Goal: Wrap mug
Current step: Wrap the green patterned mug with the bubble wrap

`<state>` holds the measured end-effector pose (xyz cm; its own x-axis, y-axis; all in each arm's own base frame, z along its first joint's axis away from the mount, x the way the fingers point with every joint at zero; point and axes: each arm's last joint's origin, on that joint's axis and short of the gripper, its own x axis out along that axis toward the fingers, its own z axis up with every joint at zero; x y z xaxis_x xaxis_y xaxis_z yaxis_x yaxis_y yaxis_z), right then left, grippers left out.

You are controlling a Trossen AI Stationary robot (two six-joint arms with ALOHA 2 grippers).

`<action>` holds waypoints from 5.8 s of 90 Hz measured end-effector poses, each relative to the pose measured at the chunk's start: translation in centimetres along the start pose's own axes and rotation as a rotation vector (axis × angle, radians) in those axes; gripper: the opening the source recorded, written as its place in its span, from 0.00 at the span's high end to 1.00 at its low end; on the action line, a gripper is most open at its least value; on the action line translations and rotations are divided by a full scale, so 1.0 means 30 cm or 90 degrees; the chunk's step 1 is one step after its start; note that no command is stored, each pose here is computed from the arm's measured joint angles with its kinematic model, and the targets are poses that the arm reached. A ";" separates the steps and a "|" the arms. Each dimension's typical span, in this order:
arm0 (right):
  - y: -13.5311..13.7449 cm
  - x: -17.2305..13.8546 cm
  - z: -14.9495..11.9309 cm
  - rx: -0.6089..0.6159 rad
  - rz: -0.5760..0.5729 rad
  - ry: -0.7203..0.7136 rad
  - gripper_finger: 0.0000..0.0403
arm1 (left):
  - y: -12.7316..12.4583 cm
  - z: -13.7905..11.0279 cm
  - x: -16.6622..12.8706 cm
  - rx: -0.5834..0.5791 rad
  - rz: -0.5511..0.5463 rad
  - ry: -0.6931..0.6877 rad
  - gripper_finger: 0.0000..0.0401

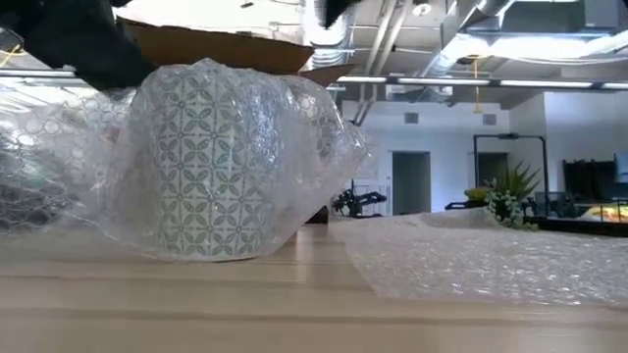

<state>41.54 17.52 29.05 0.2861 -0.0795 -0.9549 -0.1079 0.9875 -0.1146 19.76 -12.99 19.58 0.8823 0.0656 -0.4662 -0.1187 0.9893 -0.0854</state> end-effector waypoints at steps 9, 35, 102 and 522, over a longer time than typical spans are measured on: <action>0.036 0.051 -0.028 0.006 -0.013 0.030 1.00 | -0.006 0.008 0.000 -0.004 -0.013 -0.012 1.00; 0.040 0.249 -0.120 0.046 -0.046 0.031 1.00 | -0.018 0.045 0.000 0.010 -0.046 -0.068 1.00; -0.020 0.221 -0.126 0.118 -0.012 -0.363 1.00 | 0.026 -0.002 0.181 0.002 -0.040 -0.014 1.00; -0.149 0.409 0.169 0.103 0.150 -0.109 1.00 | -0.053 -0.028 -0.142 -0.048 -0.020 0.027 1.00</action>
<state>50.37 12.82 19.23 0.4290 0.1642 -0.8883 -0.0410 0.9859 0.1625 15.81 -14.95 20.96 0.8658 0.0277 -0.4997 -0.1266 0.9781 -0.1652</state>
